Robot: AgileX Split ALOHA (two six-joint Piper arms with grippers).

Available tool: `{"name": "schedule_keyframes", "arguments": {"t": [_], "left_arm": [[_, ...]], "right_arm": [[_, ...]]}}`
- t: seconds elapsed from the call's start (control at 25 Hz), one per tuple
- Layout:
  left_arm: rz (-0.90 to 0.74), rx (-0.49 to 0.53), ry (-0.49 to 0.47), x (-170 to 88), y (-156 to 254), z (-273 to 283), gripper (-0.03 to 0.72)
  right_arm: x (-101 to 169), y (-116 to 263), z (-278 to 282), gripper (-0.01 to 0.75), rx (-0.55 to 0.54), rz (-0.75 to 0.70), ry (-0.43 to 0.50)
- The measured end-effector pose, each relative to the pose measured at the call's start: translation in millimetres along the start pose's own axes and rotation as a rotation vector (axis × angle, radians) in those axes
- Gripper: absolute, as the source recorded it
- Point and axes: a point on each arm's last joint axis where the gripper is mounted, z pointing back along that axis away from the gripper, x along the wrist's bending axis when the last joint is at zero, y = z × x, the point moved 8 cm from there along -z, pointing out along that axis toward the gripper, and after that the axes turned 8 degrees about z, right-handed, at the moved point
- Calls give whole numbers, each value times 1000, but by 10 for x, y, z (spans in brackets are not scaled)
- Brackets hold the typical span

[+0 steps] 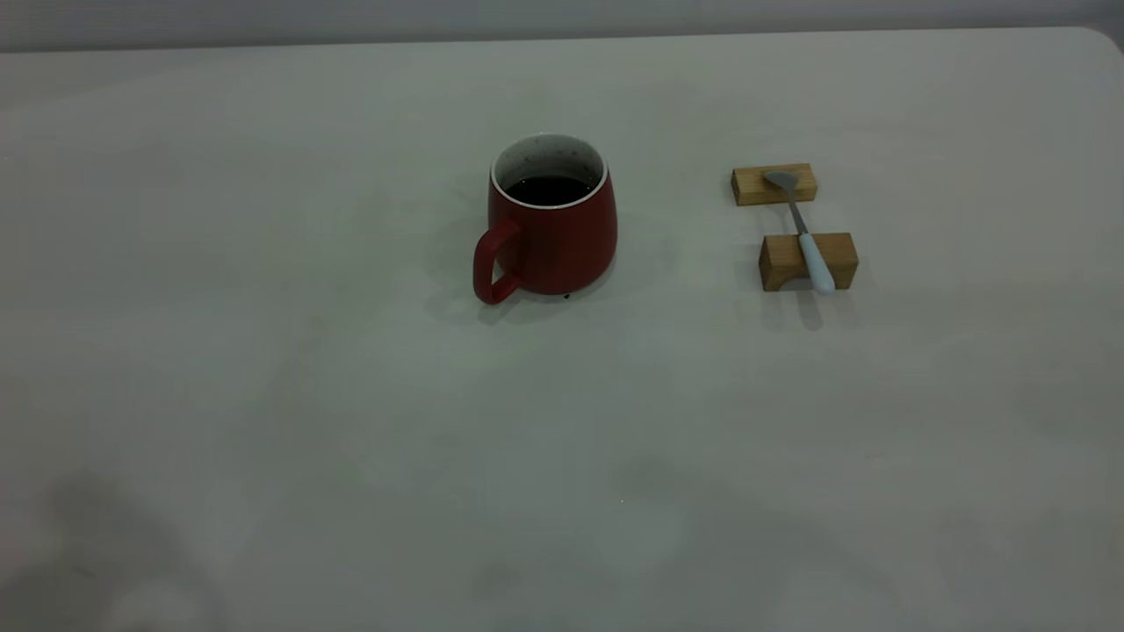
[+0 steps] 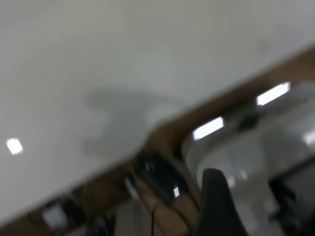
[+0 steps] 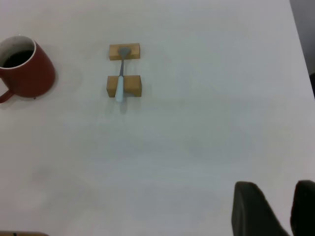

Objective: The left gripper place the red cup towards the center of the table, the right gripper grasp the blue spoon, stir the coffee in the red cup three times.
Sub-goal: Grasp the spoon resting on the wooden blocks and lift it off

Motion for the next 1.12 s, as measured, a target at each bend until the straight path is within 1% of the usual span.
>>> {"name": "schedule_keyframes", "arguments": {"t": [0.12,0.2,0.24,0.36,0.48,0.88,1.04,1.12], "left_arm": [[38,67,-1,20,426,-251,551],[84,67,-20,60,621,-347,551],[105,50,-37,91,692,-383,551],[178,-59,-80,175,753,-373,551],[195,-172,-113,243,769,-274,551],[203,-506,-84,226,940,23,551],[282,-616,-123,266,1023,107,551],[335,-650,-156,289,1062,132,551]], "right_arm": [[0,0,0,237,0,0,0],[0,0,0,237,0,0,0],[0,0,0,237,0,0,0],[0,0,0,237,0,0,0],[0,0,0,237,0,0,0],[0,0,0,237,0,0,0],[4,-1,0,237,0,-1,-2],[24,-4,0,237,-2,-7,-14]]}}
